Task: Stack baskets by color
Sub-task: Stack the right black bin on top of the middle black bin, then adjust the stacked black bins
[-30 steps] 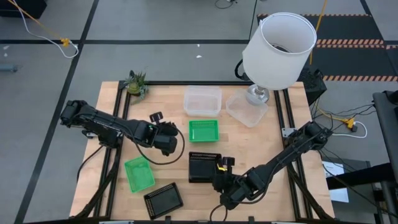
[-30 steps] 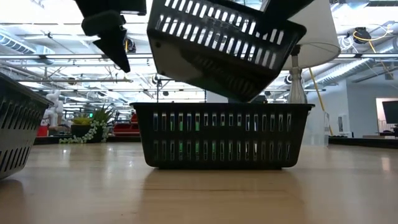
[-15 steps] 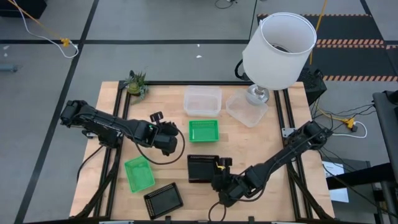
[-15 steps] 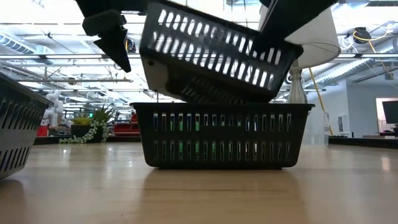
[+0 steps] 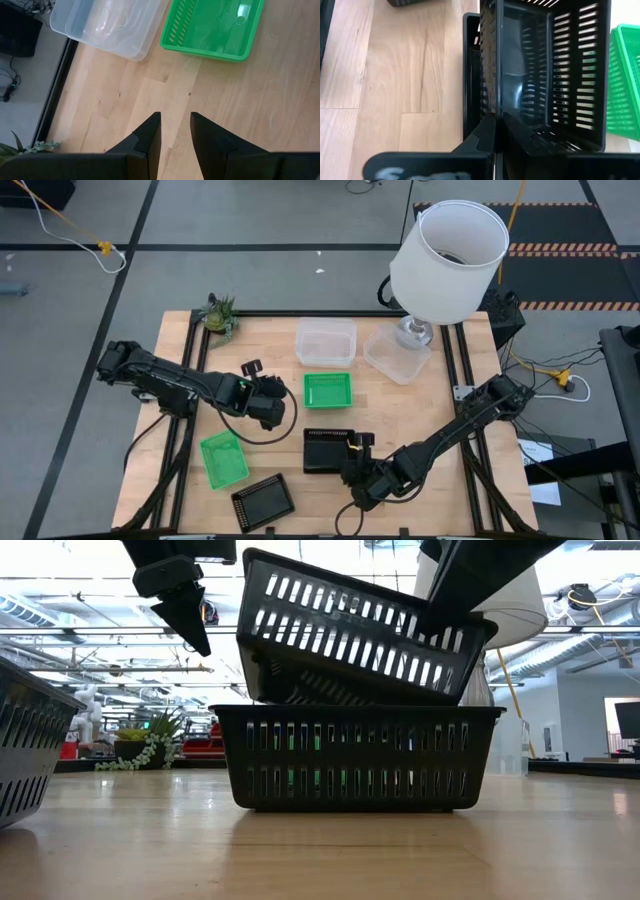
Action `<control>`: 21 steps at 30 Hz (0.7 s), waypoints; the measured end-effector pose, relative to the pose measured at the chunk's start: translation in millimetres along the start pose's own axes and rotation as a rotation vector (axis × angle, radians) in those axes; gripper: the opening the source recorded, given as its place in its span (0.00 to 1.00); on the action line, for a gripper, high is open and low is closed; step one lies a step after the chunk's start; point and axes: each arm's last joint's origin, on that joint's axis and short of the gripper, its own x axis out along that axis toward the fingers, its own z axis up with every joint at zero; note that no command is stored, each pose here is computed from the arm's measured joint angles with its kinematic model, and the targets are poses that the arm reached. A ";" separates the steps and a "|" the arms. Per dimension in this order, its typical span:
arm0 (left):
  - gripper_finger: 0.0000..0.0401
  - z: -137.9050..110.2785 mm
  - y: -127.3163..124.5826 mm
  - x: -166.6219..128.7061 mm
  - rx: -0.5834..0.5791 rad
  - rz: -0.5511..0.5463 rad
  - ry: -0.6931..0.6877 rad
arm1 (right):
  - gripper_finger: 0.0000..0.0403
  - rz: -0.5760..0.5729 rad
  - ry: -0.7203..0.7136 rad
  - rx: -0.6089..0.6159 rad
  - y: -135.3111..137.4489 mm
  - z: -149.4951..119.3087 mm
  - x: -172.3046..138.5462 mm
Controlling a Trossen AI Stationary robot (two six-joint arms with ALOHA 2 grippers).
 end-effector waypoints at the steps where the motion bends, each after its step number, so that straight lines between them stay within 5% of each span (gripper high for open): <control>1: 0.26 0.0 0.0 0.0 0.000 0.000 0.000 | 0.03 0.000 0.000 0.000 0.0 0.0 0.0; 21: 0.26 0.1 0.0 0.0 -0.001 0.000 -0.001 | 0.14 0.028 0.004 0.000 1.1 0.5 0.0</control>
